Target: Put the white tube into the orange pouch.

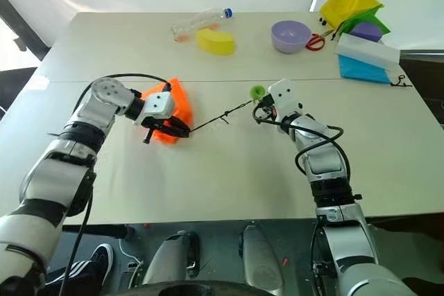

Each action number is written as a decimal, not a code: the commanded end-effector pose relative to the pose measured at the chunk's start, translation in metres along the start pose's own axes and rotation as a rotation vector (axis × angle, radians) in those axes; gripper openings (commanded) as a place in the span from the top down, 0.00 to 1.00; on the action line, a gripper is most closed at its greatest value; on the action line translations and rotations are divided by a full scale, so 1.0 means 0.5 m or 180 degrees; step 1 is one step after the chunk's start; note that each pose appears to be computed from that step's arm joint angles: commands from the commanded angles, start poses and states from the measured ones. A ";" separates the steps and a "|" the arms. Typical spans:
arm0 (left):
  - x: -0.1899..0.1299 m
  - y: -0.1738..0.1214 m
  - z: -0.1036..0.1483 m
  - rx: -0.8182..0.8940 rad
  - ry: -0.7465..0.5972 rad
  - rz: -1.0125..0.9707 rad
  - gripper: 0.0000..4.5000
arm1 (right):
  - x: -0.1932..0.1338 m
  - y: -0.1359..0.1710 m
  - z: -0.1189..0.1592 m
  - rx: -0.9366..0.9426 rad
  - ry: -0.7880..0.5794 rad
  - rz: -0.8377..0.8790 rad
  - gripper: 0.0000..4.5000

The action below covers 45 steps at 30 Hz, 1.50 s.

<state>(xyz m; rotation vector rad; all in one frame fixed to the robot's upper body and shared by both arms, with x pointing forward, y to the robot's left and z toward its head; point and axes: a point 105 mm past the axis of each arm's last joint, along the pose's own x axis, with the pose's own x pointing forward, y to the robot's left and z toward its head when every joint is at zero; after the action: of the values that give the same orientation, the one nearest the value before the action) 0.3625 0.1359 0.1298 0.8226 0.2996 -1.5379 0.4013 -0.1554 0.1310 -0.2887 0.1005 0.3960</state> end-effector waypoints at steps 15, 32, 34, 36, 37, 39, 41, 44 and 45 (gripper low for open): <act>-0.035 -0.024 0.012 -0.0394 -0.0537 0.0367 0.46 | -0.016 -0.006 0.019 0.0136 -0.0138 0.0248 0.72; -0.224 -0.011 -0.031 -0.1674 -0.1695 0.2677 0.01 | -0.203 0.080 0.030 -0.0251 -0.0371 0.1500 0.27; -0.253 -0.028 -0.071 -0.1792 -0.1587 0.3111 0.01 | -0.218 0.088 0.015 -0.0234 -0.0360 0.1542 0.27; -0.273 -0.045 -0.088 -0.1758 -0.1521 0.3386 0.01 | -0.217 0.071 -0.002 -0.0269 -0.0277 0.1399 0.27; -0.275 -0.048 -0.092 -0.1763 -0.1499 0.3448 0.01 | -0.215 0.063 -0.007 -0.0266 -0.0254 0.1345 0.27; -0.276 -0.072 -0.111 -0.1847 -0.1374 0.3533 0.01 | -0.191 -0.002 -0.017 -0.0336 -0.0222 0.0784 0.27; -0.271 -0.102 -0.118 -0.1905 -0.1318 0.3531 0.01 | -0.171 -0.070 -0.035 -0.0312 -0.0095 0.0250 0.27; -0.262 -0.139 -0.126 -0.1981 -0.1224 0.3559 0.01 | -0.153 -0.145 -0.057 -0.0376 0.0069 -0.0329 0.27; -0.259 -0.149 -0.126 -0.1993 -0.1204 0.3558 0.01 | -0.149 -0.157 -0.055 -0.0334 0.0037 -0.0401 0.27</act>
<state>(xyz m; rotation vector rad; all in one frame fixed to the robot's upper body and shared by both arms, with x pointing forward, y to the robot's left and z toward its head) 0.3074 0.2868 0.1273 0.0713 0.0763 -0.4547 0.3574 -0.2497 0.1237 -0.3848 0.1250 0.3354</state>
